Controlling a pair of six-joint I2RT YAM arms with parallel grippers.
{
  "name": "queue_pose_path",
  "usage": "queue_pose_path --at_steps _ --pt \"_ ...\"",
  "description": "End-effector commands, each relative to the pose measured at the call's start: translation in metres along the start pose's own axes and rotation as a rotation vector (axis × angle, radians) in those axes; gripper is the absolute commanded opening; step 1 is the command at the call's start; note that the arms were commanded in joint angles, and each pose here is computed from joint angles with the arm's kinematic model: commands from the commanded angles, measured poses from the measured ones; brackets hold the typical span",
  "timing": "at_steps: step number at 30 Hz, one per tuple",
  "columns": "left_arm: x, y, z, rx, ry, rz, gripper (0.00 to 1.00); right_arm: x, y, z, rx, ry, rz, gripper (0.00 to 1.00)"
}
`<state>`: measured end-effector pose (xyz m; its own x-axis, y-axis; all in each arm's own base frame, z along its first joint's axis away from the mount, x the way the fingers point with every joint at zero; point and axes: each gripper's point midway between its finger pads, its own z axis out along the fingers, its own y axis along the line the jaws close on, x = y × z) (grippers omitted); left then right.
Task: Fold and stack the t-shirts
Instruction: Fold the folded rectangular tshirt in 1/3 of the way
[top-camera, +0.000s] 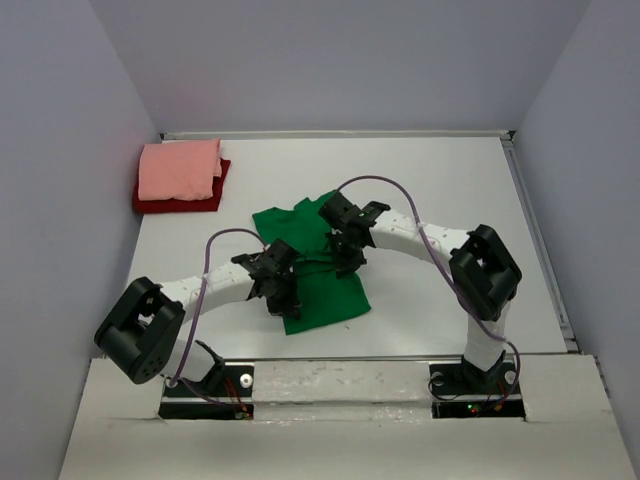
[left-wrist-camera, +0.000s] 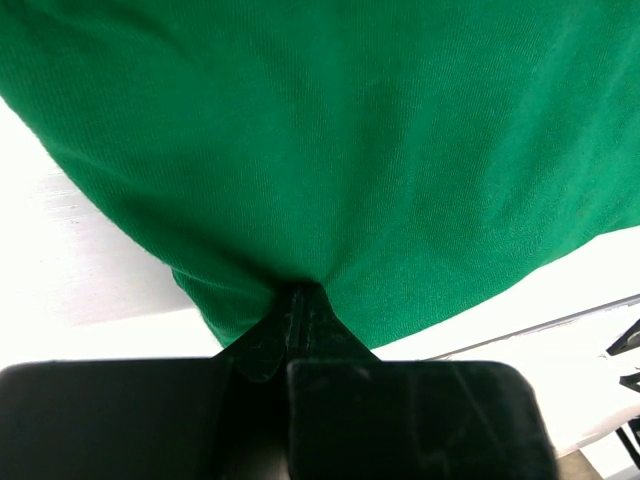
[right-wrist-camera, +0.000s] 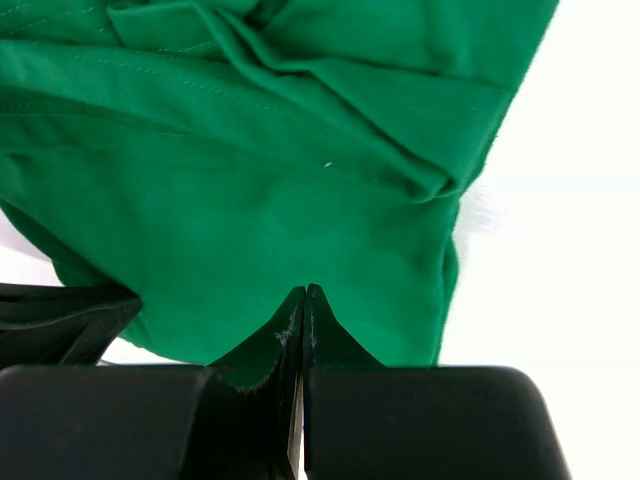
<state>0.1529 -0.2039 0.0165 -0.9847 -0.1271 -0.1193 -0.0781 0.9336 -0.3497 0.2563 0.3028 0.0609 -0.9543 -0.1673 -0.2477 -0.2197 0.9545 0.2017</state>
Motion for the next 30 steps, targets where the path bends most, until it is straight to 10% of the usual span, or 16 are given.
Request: queue_pose_path --at_steps 1,30 --pt "0.006 0.01 0.005 -0.061 0.018 0.025 0.0 -0.011 0.009 -0.014 -0.006 -0.042 -0.016 0.0" --pt "0.007 0.006 0.002 -0.047 0.012 0.036 0.0 -0.04 -0.005 0.022 0.098 -0.038 -0.046 0.0"
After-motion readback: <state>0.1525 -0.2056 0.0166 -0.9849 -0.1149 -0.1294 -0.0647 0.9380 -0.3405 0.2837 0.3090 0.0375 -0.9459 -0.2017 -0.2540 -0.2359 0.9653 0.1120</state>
